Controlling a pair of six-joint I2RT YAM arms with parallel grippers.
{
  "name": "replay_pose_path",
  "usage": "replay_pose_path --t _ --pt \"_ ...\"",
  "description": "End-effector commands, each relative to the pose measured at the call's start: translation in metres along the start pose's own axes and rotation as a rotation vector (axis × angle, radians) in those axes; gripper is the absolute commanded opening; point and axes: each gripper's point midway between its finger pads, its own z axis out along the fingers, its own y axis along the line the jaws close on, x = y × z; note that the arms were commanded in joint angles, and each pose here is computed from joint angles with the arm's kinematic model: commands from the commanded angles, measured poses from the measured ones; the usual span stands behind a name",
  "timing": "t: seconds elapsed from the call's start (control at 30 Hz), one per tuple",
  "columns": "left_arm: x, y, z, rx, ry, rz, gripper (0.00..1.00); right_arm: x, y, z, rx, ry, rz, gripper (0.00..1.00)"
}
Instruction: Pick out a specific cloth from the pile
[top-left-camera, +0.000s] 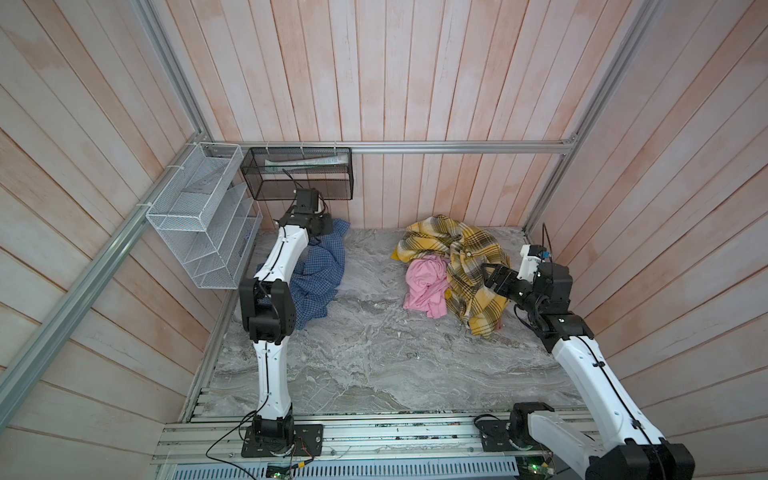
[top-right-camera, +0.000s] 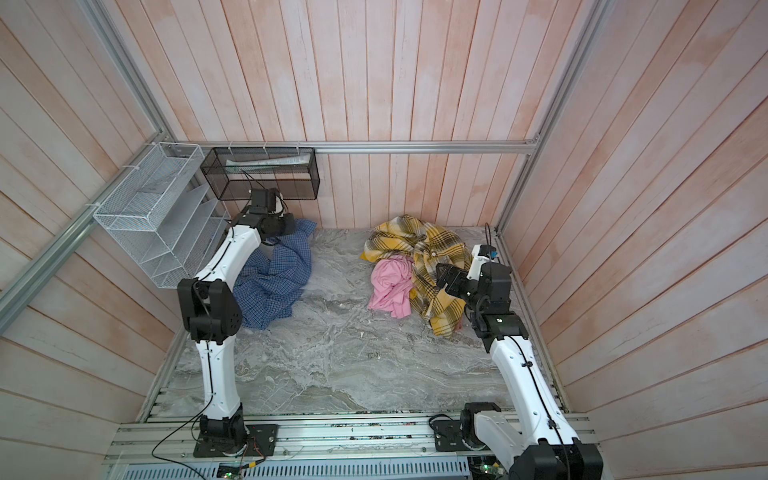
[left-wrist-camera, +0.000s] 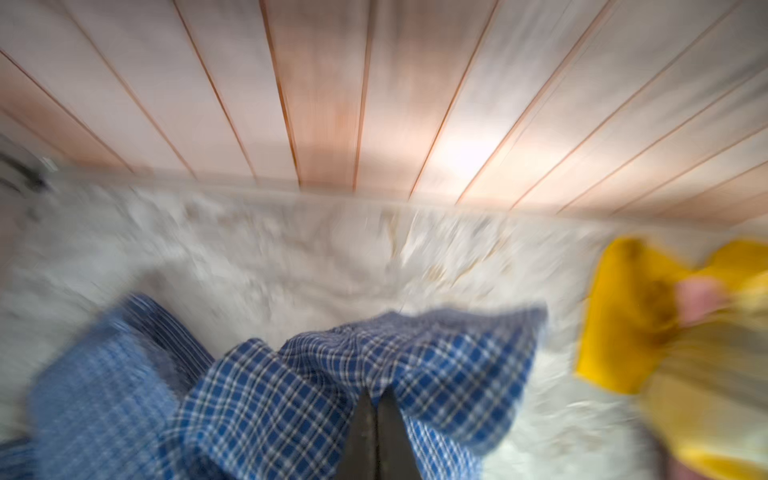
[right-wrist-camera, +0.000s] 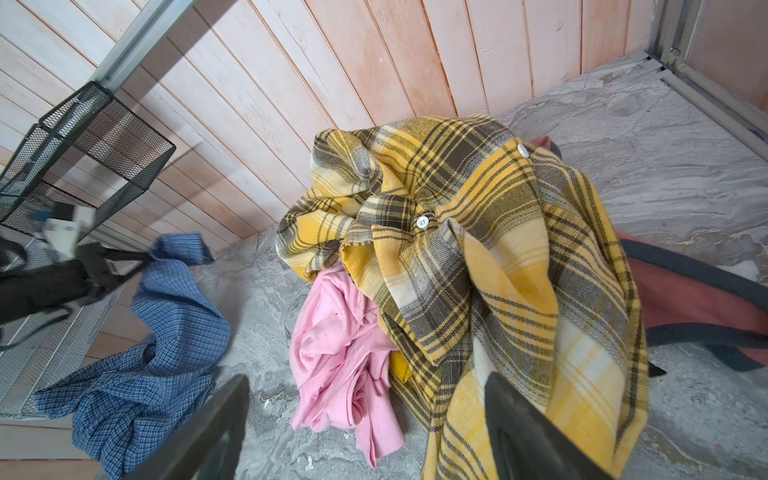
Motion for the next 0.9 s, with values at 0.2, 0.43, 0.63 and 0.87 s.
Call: replay_pose_path --t 0.2,0.43,0.63,0.87 --pt "-0.037 0.030 -0.128 -0.077 -0.170 -0.057 0.00 0.002 0.007 -0.004 -0.040 -0.009 -0.029 0.89" --pt "0.046 0.072 -0.167 -0.218 -0.102 -0.106 0.00 0.003 0.011 -0.003 -0.068 -0.003 -0.036 0.89" --pt "0.144 0.104 -0.150 -0.302 0.098 -0.178 0.00 0.007 0.012 0.000 -0.078 0.019 -0.037 0.89" --pt "0.218 0.137 -0.141 -0.443 0.272 -0.179 0.00 0.013 0.009 0.000 -0.074 0.026 -0.027 0.89"
